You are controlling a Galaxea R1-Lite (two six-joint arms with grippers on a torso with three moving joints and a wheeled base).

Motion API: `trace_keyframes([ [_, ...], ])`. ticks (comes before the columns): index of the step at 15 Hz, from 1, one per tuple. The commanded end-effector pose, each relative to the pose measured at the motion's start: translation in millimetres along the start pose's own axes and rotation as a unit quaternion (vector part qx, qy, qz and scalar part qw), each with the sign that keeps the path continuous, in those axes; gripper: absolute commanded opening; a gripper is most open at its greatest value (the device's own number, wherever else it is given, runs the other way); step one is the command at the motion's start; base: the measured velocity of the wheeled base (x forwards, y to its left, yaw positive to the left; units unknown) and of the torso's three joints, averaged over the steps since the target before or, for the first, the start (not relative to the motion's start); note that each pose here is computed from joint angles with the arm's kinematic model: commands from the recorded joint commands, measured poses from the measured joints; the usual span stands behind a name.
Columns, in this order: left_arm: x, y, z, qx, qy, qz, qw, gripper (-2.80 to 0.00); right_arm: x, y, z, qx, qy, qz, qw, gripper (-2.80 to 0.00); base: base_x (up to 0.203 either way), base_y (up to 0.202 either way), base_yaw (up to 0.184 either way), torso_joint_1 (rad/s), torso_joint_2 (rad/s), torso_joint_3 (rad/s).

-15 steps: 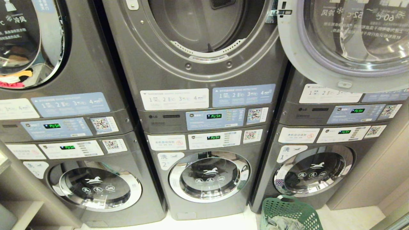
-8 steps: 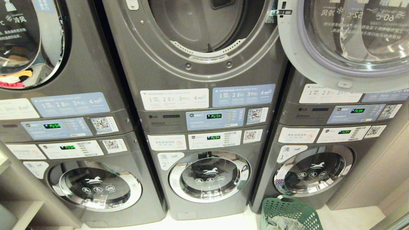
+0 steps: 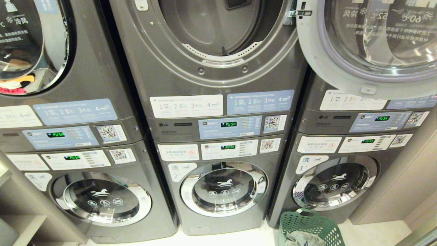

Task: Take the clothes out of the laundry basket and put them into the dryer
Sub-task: Take the clothes out of the basket

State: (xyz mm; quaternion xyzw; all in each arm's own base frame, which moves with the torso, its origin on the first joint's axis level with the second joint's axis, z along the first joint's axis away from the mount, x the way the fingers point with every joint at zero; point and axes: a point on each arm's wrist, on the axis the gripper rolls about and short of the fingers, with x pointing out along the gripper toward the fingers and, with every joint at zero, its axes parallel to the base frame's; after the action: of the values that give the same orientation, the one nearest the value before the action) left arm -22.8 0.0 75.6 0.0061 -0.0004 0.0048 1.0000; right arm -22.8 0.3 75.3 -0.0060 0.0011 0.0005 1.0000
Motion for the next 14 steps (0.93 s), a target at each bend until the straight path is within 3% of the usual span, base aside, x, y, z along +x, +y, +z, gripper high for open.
trace_keyframes([
  [1, 0.0, 0.0, 0.0, 0.0, 0.0, 0.001, 1.0, -2.8, 0.2, 0.0, 0.1, 0.0, 0.001, 0.0, 1.0, 0.0, 0.0, 0.0, 0.0, 0.0, 0.0, 0.0],
  [14, 0.1, 0.0, -0.4, 0.0, 0.0, 0.001, 1.0, -2.8, 0.1, 0.0, 0.0, 0.0, 0.0, 0.0, 1.0, 0.0, 0.0, 0.0, 0.0, 0.0, 0.0, 0.0],
])
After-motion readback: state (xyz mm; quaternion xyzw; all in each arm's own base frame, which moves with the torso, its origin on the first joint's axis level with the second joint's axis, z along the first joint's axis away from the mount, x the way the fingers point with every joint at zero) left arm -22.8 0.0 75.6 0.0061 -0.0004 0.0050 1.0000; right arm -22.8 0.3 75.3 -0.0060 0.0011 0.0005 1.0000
